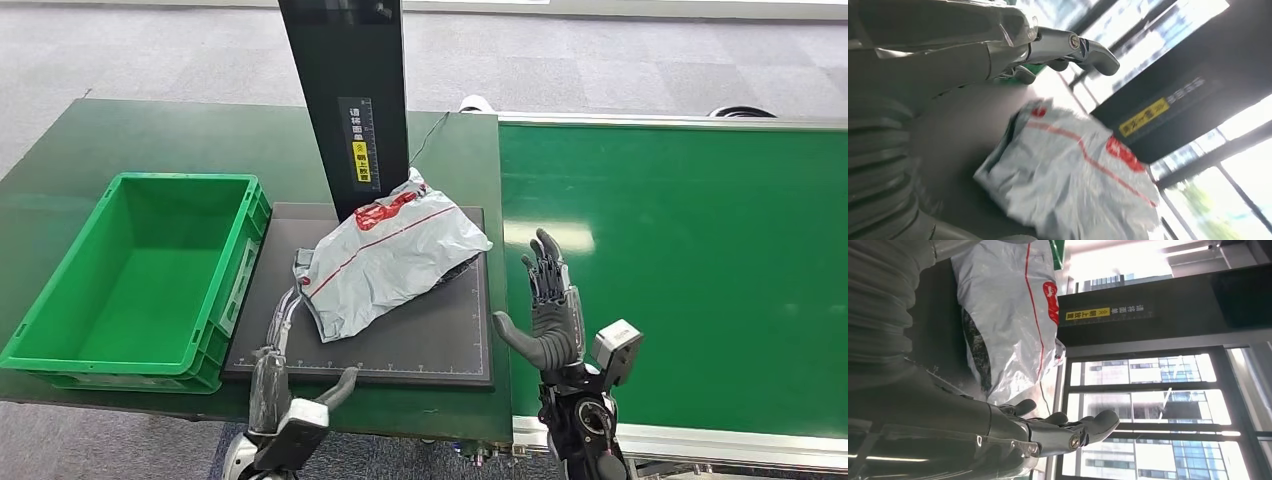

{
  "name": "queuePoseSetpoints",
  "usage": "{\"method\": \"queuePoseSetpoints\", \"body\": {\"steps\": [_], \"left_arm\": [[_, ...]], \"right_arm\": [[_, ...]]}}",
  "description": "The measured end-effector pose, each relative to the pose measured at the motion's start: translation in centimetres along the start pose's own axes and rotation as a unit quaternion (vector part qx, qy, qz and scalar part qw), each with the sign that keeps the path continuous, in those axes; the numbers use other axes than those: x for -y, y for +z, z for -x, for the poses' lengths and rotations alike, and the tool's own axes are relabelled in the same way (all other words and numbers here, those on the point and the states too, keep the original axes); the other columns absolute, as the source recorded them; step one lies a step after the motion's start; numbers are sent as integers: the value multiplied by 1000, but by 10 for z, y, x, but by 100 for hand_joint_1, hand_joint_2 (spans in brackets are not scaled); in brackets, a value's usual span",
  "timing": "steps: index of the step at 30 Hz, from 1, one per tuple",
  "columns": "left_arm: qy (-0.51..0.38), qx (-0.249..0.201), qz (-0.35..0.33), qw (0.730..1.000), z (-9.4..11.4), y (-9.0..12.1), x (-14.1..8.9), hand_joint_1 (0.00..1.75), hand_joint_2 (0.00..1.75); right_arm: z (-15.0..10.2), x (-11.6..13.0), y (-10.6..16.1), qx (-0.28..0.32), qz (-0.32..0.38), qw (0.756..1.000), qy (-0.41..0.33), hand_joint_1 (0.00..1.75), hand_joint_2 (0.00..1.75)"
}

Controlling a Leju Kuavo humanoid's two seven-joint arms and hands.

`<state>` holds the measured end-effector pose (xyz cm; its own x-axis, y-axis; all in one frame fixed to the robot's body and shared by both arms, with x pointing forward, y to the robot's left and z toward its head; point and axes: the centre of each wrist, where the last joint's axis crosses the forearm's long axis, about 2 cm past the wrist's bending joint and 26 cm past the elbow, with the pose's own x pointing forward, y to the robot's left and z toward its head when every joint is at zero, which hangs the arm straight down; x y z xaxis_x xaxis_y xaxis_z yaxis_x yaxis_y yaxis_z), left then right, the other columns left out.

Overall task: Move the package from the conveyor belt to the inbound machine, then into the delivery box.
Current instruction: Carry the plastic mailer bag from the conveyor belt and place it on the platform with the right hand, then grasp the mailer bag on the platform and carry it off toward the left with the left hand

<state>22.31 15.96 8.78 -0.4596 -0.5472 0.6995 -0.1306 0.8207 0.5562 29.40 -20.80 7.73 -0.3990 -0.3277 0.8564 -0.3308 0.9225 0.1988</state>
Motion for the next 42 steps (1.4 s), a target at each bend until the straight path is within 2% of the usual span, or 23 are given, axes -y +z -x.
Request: {"method": "queuePoseSetpoints", "body": {"steps": [4,8,12,15,21,25,30,34,42], "left_arm": [[-119,40,-22,992,-24,-31,5,0,175],[-159,63,-19,985,-39,-62,14,0,175],[-164,84,14,983,-42,-87,26,0,175],[-170,83,54,980,-37,-103,36,0,175],[-198,54,142,968,-21,-125,54,0,175],[-218,15,196,956,-5,-133,58,0,175],[-245,-49,226,942,22,-145,45,0,175],[-260,-82,235,933,39,-152,31,0,175],[-278,-114,255,919,50,-162,19,0,175]], "right_arm": [[-1,-2,0,3,1,1000,3,0,175],[-2,-5,-9,12,0,1000,2,0,175],[-3,-7,-13,16,0,1000,-1,0,175],[-3,-8,-13,17,0,1000,-4,0,175],[-3,-8,-13,17,3,1000,-7,0,175],[-4,-7,-13,18,6,1000,-11,0,175],[-4,-6,-13,18,8,1000,-13,0,175],[-3,-5,-13,19,12,1000,-16,0,175],[-3,-3,-13,20,19,999,-20,0,175]]}}
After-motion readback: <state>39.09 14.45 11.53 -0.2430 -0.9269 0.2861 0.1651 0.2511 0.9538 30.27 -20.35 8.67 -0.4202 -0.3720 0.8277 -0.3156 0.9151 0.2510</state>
